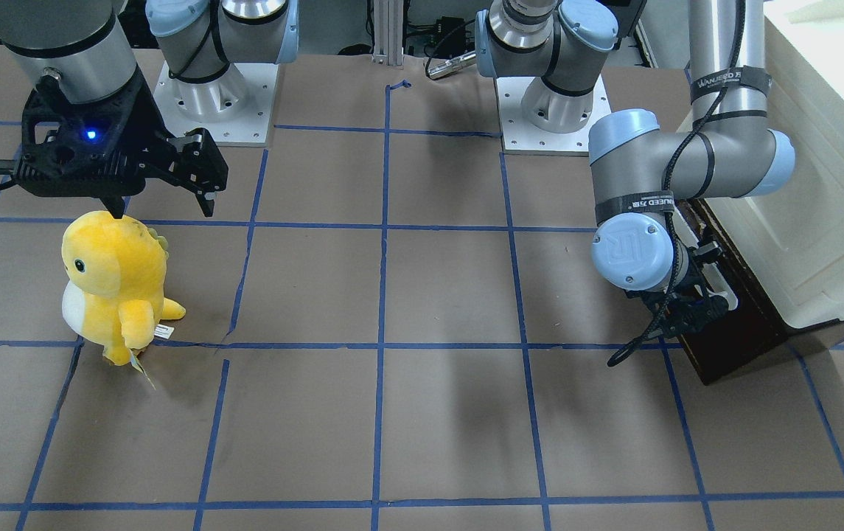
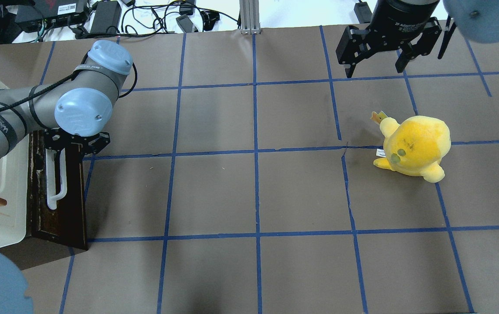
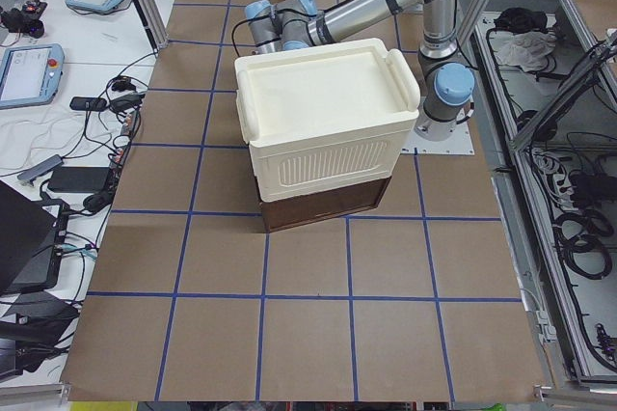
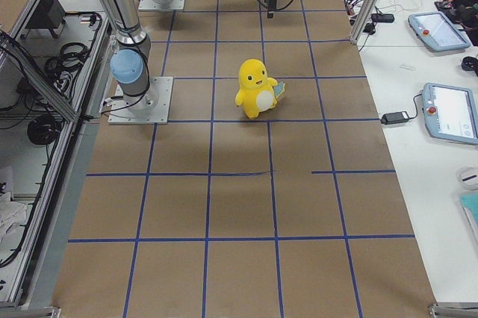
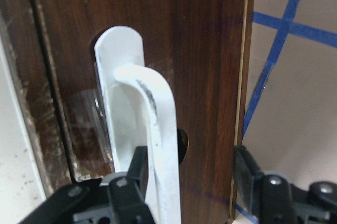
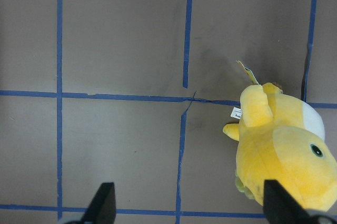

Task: Pull drawer sideways
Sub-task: 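Close the left gripper on the white drawer handle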

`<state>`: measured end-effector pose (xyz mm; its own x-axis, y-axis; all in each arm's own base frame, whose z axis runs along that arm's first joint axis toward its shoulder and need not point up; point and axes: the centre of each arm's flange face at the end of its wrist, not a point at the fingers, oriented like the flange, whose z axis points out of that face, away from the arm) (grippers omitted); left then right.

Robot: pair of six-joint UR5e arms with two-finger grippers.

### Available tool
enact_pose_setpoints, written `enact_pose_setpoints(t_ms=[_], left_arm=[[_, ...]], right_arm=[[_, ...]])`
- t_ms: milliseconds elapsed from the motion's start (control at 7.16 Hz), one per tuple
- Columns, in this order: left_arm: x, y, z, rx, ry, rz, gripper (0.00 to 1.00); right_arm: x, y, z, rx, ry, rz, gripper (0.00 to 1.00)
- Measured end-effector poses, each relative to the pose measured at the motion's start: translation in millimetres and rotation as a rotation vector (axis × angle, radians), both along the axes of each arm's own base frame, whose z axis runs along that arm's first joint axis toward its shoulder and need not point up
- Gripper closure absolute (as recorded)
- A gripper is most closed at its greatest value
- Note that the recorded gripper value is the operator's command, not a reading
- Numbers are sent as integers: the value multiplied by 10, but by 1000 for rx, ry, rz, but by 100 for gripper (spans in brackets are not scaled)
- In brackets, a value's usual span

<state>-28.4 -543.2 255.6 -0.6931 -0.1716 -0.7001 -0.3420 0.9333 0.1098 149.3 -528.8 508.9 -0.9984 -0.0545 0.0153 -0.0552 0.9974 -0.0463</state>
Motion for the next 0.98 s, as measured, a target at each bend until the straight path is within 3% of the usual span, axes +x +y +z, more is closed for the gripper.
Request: enact_pose_setpoints(t_ms=[978], left_arm=[[11,40,38,20,-3,0,59]], right_arm=[[-1,0,0,0,1,0,0]])
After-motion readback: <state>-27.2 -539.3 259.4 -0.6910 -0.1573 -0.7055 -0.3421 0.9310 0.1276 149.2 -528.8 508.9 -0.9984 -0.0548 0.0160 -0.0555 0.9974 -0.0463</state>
